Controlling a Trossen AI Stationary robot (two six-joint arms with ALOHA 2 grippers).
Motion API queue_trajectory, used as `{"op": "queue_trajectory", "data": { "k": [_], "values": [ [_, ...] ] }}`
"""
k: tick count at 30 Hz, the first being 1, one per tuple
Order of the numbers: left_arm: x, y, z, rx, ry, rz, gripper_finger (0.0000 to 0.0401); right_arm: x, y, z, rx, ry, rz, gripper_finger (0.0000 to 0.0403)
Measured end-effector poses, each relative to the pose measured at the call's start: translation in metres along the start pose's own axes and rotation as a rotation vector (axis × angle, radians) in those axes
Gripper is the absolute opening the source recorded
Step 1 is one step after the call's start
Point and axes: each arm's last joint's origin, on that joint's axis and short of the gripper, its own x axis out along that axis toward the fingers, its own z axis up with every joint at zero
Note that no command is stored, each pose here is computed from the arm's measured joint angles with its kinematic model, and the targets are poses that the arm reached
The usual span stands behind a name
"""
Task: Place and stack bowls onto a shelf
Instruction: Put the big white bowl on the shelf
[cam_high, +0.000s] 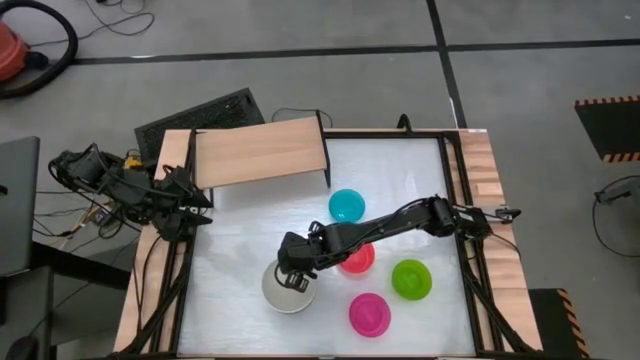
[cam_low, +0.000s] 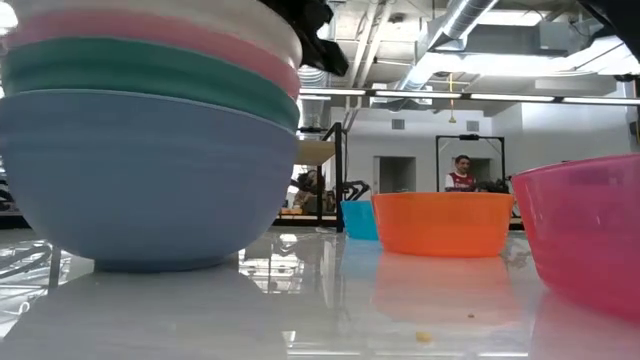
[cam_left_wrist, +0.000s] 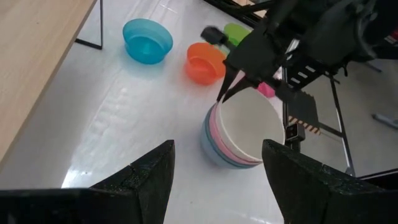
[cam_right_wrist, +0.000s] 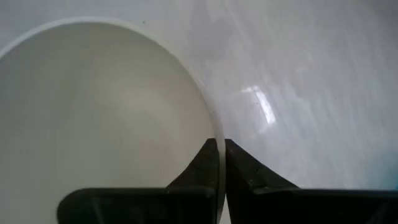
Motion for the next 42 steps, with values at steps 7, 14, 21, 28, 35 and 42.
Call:
{"op": "queue_trajectory", "data": {
  "k": [7, 14, 21, 28, 35, 42],
  "values": [
    [0.0, 0.0, 0.0, -0.003, 0.0, 0.0, 0.0226, -0.029, -0.001, 0.022, 0.023, -0.109, 0.031, 0.0028],
    [-0.006, -0.002, 0.003, -0.043, 0.002, -0.041, 0.0226, -0.05, -0.03, 0.061, 0.155, -0.323, 0.045, 0.0028],
    [-0.024, -0.005, 0.014, -0.072, -0.059, -0.088, 0.0226, -0.052, -0.102, 0.114, 0.321, -0.517, 0.023, 0.0028],
    [-0.025, -0.003, 0.015, -0.064, -0.076, -0.048, 0.0226, -0.048, -0.183, 0.138, 0.469, -0.55, -0.114, 0.0028],
    [-0.024, 0.001, 0.012, -0.063, -0.073, 0.013, 0.0226, -0.044, -0.236, 0.133, 0.553, -0.42, -0.248, 0.0028],
    [-0.024, 0.002, 0.013, -0.063, -0.1, 0.047, 0.0226, -0.042, -0.248, 0.124, 0.576, -0.338, -0.329, 0.0028]
  ]
}}
